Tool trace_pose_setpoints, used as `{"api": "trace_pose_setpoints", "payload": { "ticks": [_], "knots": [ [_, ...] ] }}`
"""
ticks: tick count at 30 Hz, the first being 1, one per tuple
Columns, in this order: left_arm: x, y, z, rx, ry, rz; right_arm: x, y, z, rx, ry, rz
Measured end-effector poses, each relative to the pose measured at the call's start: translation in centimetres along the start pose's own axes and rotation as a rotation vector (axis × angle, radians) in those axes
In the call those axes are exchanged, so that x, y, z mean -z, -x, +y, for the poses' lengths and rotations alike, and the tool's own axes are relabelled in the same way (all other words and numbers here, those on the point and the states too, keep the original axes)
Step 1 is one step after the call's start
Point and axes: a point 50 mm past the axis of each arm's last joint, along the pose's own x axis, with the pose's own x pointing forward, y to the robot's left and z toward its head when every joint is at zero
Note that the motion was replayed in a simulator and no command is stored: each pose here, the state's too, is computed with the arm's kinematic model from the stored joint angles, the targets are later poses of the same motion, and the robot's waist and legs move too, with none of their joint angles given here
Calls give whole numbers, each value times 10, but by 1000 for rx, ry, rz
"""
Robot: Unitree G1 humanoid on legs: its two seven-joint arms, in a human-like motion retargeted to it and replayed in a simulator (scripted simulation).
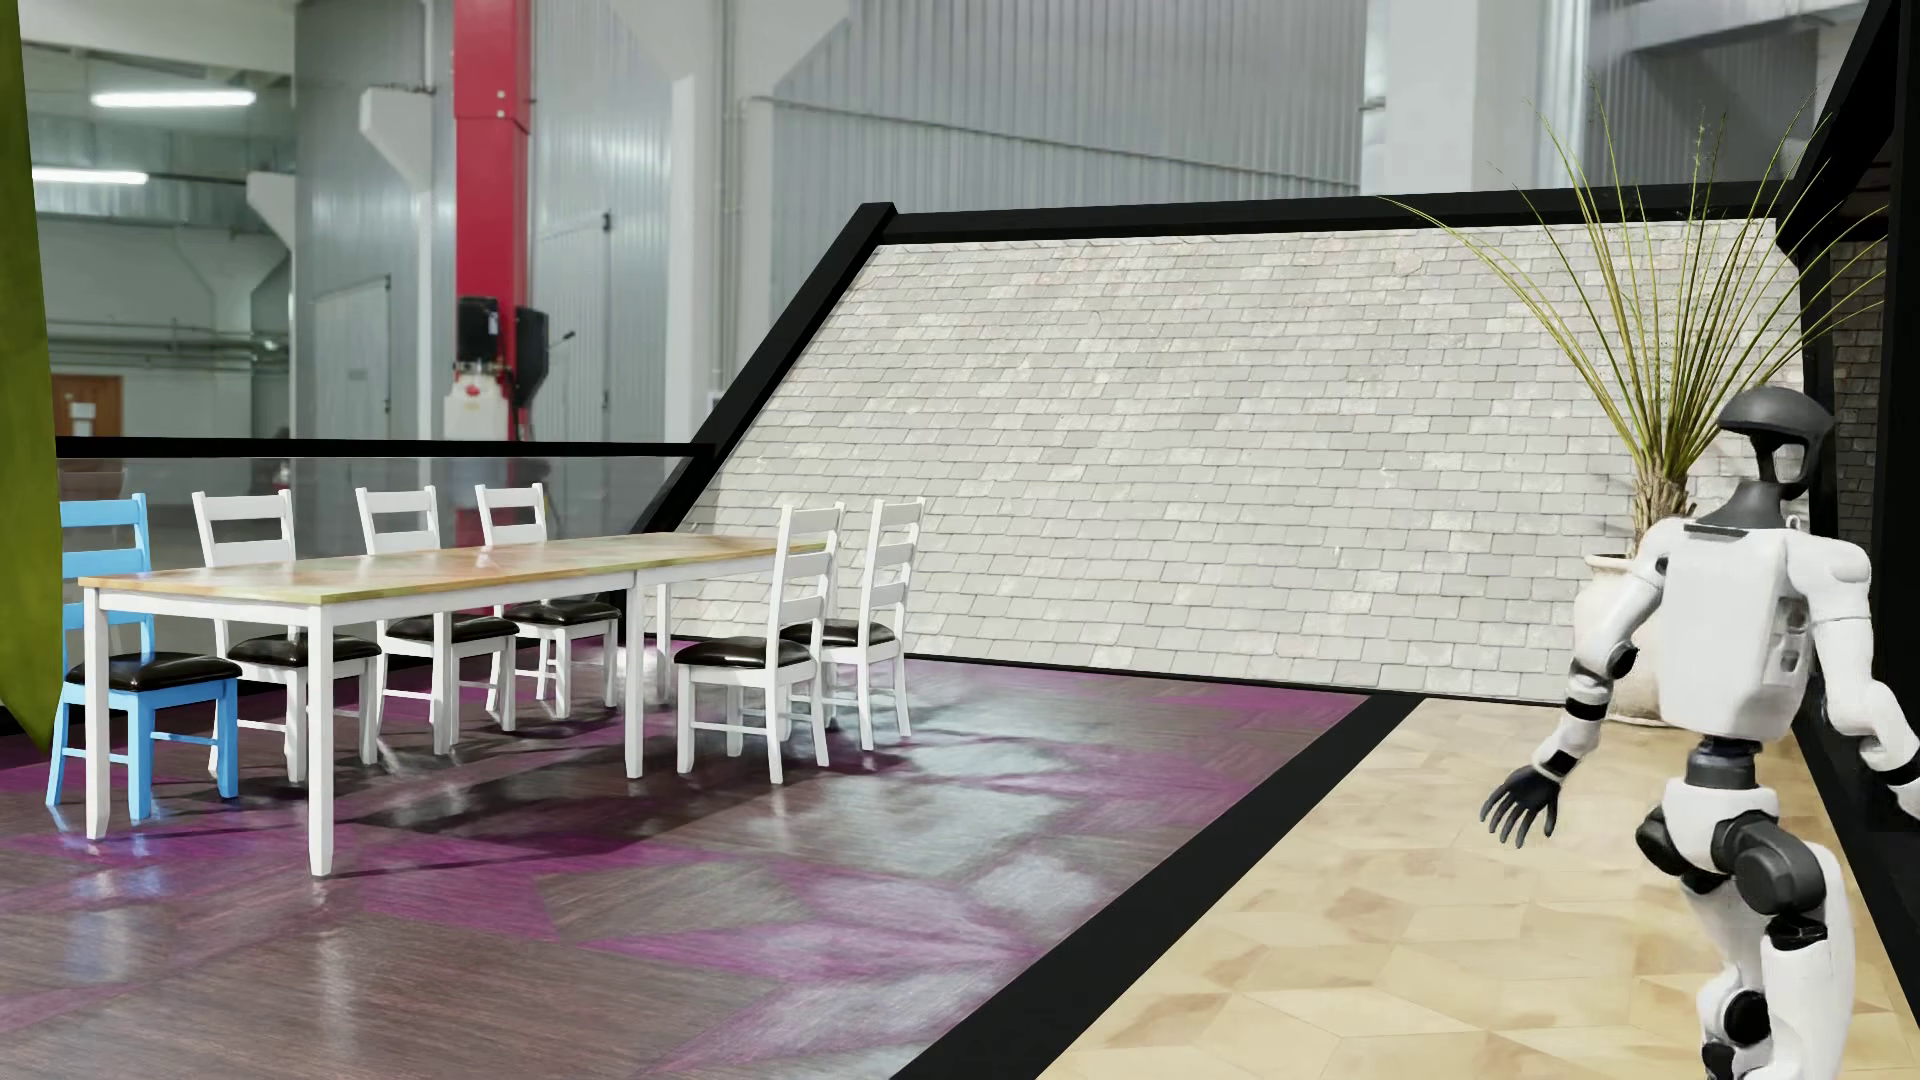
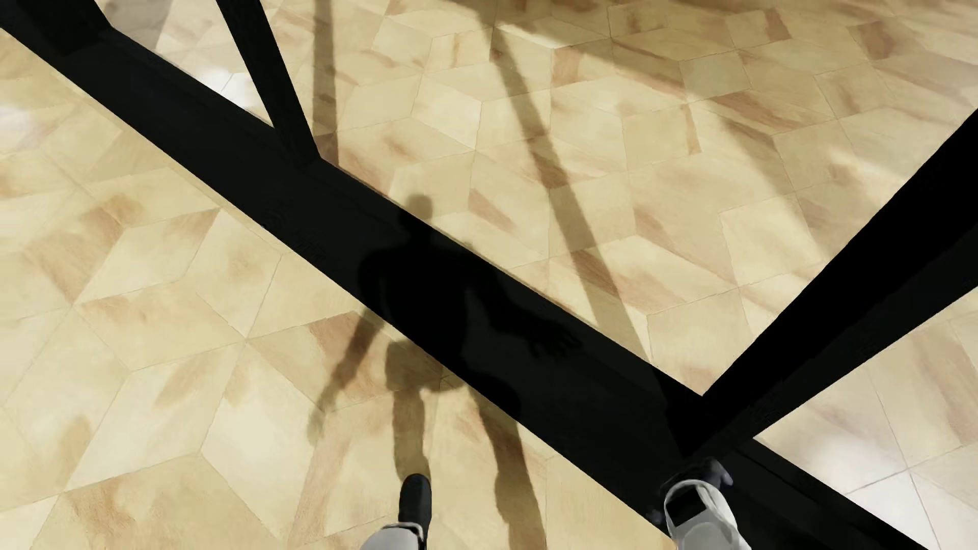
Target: Walk to the table
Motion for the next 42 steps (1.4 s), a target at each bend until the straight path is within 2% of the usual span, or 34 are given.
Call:
{"api": "trace_pose_setpoints", "payload": {
  "ticks": [2, 4, 6, 8, 10, 12, 14, 17, 19, 21, 23, 25, 27, 29, 32, 34, 35, 36, 37, 39, 40, 41, 42],
  "knots": [
    [-9, -1, 2, 22, -63, -56, -9, 8, -66, 258, -33, -36],
    [-38, 2, 13, 46, 11, -172, -18, 31, -120, 536, -147, -68],
    [-78, 13, 24, 2, 52, -338, -24, 57, -157, 764, -279, -116],
    [-118, 36, 22, -40, 48, -537, -26, 73, -173, 857, -415, -199],
    [-149, 64, 3, 20, 53, -709, -21, 72, -167, 831, -478, -218],
    [-160, 79, -23, 139, 81, -756, -14, 56, -134, 711, -505, -139],
    [-151, 73, -33, 195, 66, -684, -20, 34, -84, 492, -603, -54],
    [-142, 51, -10, 74, -173, -610, -51, 22, 22, -1, -887, 71],
    [-143, 41, 17, -13, -137, -554, -81, 40, 89, -298, -969, 70],
    [-156, 38, 46, -79, -51, -571, -110, 68, 133, -447, -913, -7],
    [-170, 42, 72, -155, -4, -620, -134, 92, 161, -535, -790, -118],
    [-180, 48, 85, -221, 23, -652, -148, 108, 177, -653, -684, -212],
    [-186, 50, 80, -204, 35, -658, -146, 110, 183, -729, -627, -240],
    [-190, 52, 63, -139, -28, -657, -132, 101, 177, -676, -675, -169],
    [-208, 68, 38, -116, -210, -726, -106, 87, 162, -496, -987, 94],
    [-222, 85, 34, -150, -194, -807, -97, 73, 148, -455, -1144, 197],
    [-227, 94, 36, -162, -161, -868, -91, 62, 136, -455, -1119, 178],
    [-231, 102, 40, -170, -132, -935, -83, 48, 119, -436, -999, 113],
    [-232, 108, 45, -168, -100, -996, -72, 34, 97, -376, -814, 39],
    [-228, 114, 58, -179, -58, -1070, -42, 11, 42, -147, -458, -38],
    [-226, 116, 66, -200, -43, -1085, -24, 5, 13, -23, -368, -22],
    [-223, 116, 74, -227, -29, -1084, -5, 1, -16, 91, -352, 16],
    [-221, 114, 80, -248, -7, -1065, 14, 1, -41, 191, -401, 58]
  ]
}}
